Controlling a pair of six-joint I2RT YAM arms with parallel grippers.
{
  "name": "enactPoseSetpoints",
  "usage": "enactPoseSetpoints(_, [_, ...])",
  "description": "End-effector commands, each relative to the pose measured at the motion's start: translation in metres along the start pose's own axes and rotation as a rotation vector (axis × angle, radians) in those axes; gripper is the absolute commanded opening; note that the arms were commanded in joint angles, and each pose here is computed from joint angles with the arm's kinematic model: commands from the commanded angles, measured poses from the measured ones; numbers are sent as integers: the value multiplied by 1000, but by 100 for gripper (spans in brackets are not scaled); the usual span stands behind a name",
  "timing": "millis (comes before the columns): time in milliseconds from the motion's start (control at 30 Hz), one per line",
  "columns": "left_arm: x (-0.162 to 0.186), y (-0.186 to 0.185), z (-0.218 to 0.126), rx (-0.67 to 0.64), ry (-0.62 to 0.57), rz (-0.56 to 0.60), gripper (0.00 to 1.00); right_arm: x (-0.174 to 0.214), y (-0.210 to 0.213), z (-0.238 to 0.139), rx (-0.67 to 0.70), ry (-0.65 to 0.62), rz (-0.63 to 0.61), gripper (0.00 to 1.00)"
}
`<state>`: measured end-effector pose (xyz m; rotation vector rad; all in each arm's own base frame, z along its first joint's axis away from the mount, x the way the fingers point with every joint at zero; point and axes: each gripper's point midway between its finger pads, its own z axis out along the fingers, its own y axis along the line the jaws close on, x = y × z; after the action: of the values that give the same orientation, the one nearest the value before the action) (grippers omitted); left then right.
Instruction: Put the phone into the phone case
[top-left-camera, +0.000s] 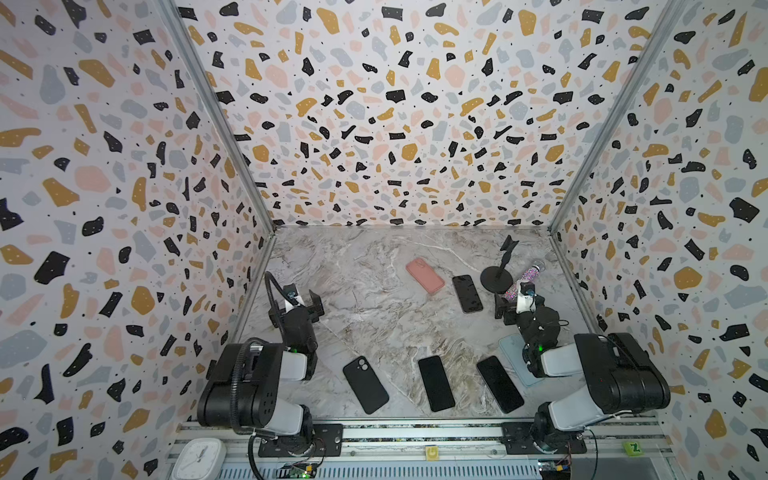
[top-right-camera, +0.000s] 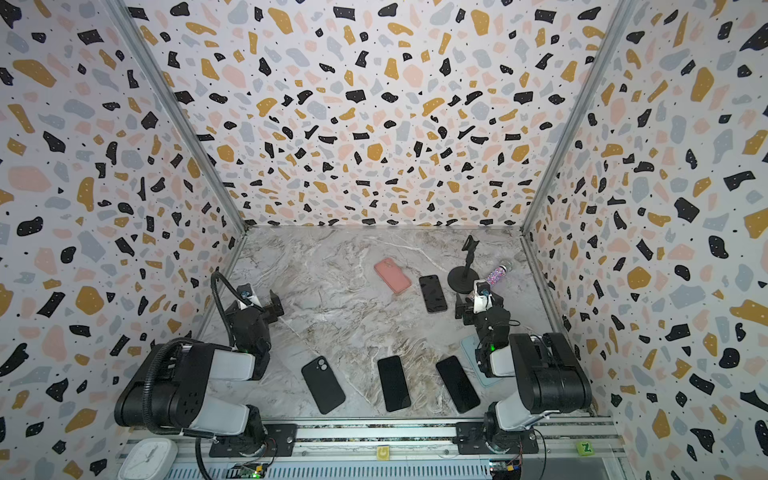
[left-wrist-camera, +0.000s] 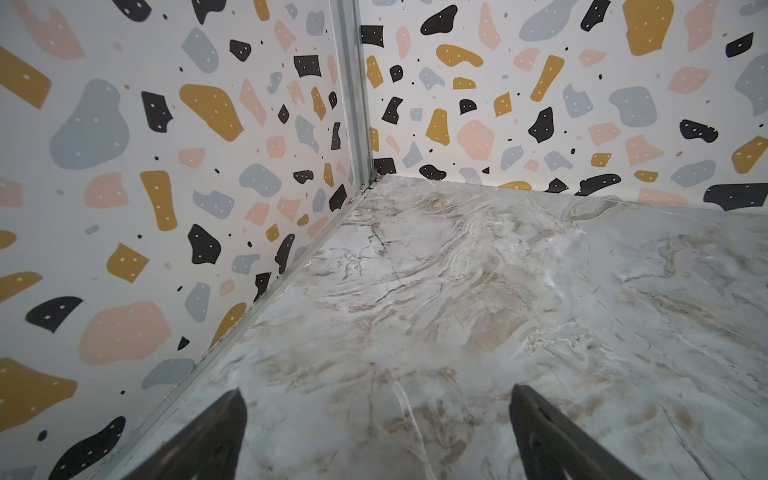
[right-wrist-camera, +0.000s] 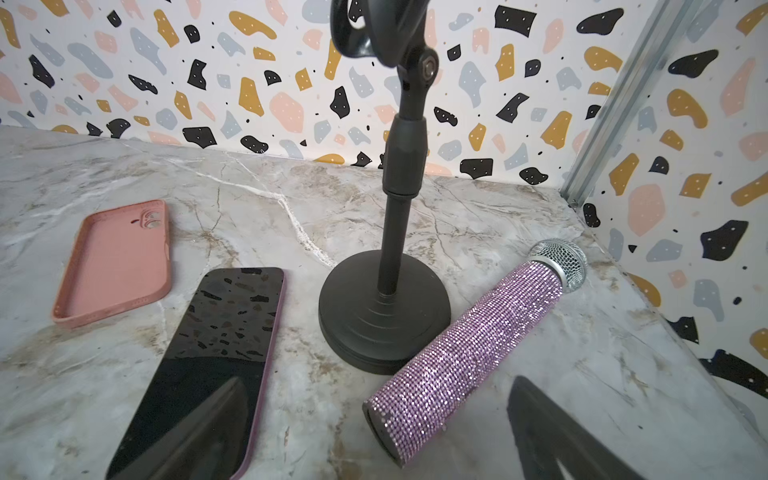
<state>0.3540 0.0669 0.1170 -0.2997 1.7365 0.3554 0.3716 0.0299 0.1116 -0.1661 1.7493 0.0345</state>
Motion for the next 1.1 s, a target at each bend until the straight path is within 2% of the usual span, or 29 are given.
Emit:
enactPoseSetpoints(0, [-17,4,-1,-21,-66,-33,100,-10,0,-1,-11,-33,10,99])
enactPoseSetpoints(867, [-18,3,-2,-23,-65,-26,100,-11,-8,-5,34,-45,28,99])
enactPoseSetpoints(933, [-26,-8,1,-11,-38,26,100,-15,-8,-8,37,-65,25,99])
enactPoseSetpoints(1000, [-37,-14,7,-94,35,76,100,-29,-3,-11,53,-65,-9,99])
enactPoseSetpoints(1067, [-54,-26,13,-132,83,51,100,-57,11,-10,80,-70,-80,99])
